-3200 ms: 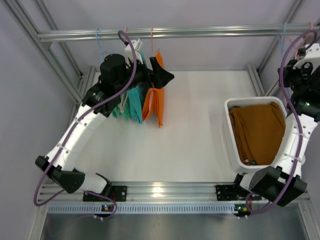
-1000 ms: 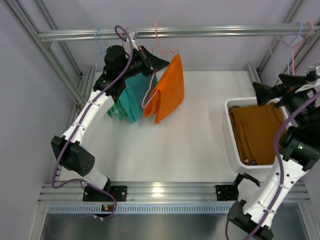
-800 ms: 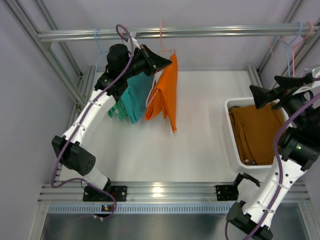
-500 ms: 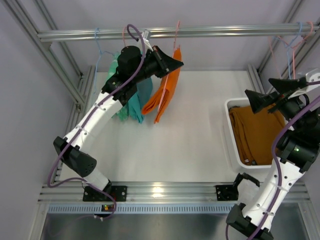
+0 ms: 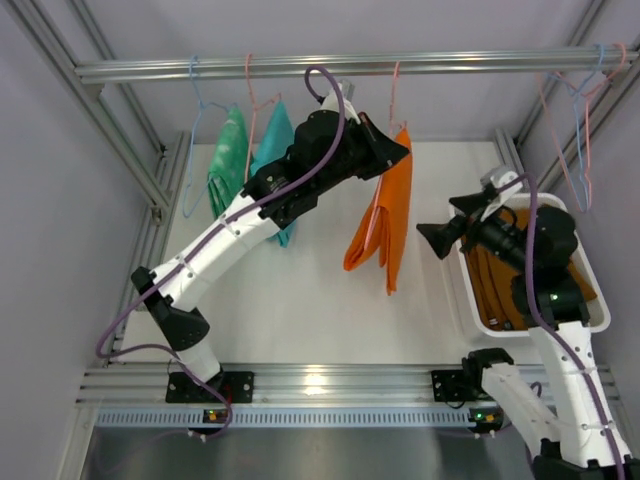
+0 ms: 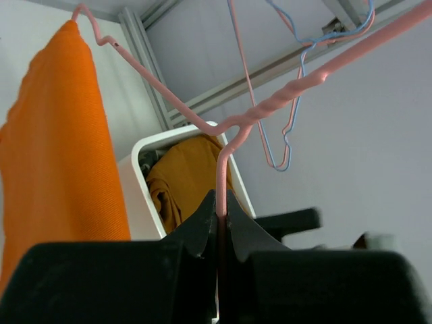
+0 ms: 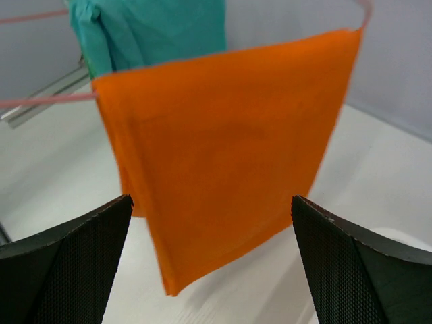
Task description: Remove the trousers from the hanger
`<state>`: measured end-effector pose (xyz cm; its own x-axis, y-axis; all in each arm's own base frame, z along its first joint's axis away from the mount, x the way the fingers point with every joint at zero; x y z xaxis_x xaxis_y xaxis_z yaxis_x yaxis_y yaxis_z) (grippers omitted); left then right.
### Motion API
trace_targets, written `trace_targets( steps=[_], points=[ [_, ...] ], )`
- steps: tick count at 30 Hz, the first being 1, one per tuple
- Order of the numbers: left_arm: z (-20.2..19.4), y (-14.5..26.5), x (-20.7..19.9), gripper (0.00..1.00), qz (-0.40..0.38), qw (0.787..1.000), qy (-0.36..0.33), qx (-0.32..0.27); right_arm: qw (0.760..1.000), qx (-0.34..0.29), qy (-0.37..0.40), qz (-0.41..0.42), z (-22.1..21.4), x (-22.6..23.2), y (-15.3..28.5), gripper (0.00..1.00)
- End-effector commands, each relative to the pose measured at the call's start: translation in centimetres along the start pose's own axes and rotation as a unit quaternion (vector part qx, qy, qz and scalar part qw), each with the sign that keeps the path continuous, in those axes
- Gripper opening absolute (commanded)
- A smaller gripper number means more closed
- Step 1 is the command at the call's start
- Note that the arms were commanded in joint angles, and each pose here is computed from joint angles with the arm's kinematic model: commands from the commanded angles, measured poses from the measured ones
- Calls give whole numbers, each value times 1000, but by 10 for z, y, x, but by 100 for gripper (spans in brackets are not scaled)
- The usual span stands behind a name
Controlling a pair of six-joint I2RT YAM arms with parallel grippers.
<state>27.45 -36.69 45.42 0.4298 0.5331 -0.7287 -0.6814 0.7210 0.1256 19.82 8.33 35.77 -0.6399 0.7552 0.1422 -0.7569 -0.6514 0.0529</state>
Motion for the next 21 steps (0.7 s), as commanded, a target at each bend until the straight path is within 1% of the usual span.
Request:
trace_targets(
  steps=[1, 2, 3, 7, 8, 10, 11, 13, 14, 17, 19, 20, 21],
  points=[
    [75, 29, -57, 0, -46, 984, 18, -171, 997, -45, 49, -26, -1, 9, -5, 100],
    [74, 30, -64, 0, -53, 983, 17, -176, 997, -48, 50, -46, -4, 7, -7, 99],
    [75, 30, -66, 0, -53, 982, 19, -182, 997, -43, 50, -29, -11, 16, -12, 99],
    [75, 29, -75, 0, -58, 978, 16, -198, 996, -45, 77, -11, -16, 30, -26, 99],
    [74, 28, -76, 0, -54, 977, 16, -205, 995, -44, 81, -28, -16, 27, -29, 99],
    [78, 30, -80, 0, -59, 976, 10, -212, 995, -33, 94, -32, -22, 31, -38, 100],
    [78, 29, -82, 0, -60, 975, 8, -213, 993, -42, 96, -48, -20, 29, -39, 100],
    [79, 32, -86, 0, -66, 974, 7, -217, 993, -39, 101, -57, -24, 26, -44, 99],
    [80, 33, -87, 0, -68, 973, 6, -219, 991, -41, 102, -80, -24, 21, -45, 99],
    [80, 35, -90, 0, -73, 973, 7, -221, 989, -45, 106, -94, -23, 17, -52, 99],
    [81, 36, -91, 0, -76, 972, 8, -221, 990, -46, 100, -86, -23, 18, -58, 99],
    [82, 37, -92, 0, -78, 972, 8, -222, 992, -43, 97, -68, -24, 22, -60, 99],
    [82, 37, -92, 0, -78, 972, 8, -223, 993, -57, 89, -59, -19, 26, -63, 99]
  ],
)
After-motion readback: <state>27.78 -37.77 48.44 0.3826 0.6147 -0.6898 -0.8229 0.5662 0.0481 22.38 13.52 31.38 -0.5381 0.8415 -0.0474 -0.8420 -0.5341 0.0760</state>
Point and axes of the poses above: each gripper's point midway between its finger pads, its own y axis back along the fingers, its own x axis along the line the jaws close on, z = x × y, the point moved 6 cm from there along y, back along the fingers, and after that the axes turned 6 degrees about -y, right-handed, at the moved point
